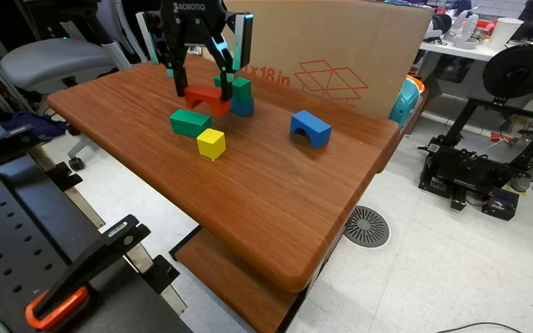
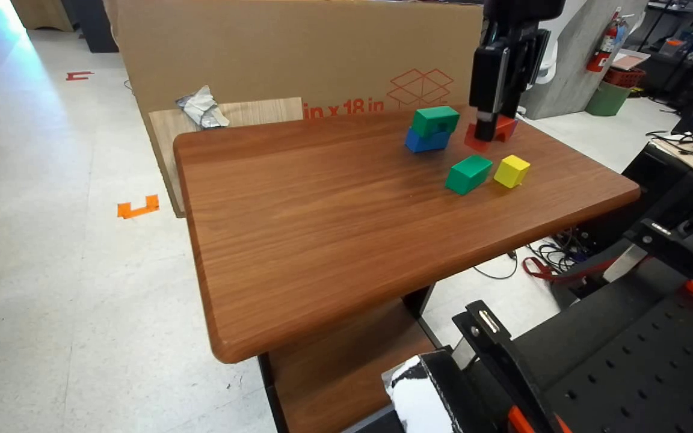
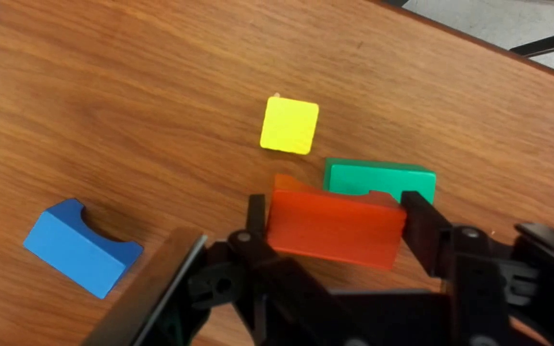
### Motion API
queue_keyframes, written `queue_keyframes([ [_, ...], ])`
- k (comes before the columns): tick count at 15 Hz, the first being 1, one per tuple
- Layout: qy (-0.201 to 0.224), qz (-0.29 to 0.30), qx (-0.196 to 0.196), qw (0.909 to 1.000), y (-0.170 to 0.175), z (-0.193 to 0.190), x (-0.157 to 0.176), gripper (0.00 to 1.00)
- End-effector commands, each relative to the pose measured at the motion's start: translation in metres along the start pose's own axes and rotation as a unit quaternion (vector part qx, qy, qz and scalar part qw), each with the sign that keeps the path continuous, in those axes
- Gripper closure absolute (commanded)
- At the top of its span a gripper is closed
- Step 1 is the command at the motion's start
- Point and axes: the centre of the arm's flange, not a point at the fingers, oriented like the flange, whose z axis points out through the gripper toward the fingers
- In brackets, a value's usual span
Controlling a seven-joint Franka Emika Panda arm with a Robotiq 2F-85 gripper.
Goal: Pick up the orange object and put it on top of the green object
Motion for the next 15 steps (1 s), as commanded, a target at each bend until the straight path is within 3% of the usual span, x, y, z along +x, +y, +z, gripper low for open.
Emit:
queue_keyframes([
  [1,0.013,-0.015,-0.027,0.9994,-0.013,-0.004,-0.014,0.55],
  [15,0.016,-0.055,-0.036,0.9977,-0.032,0.0,-0.026,0.55],
])
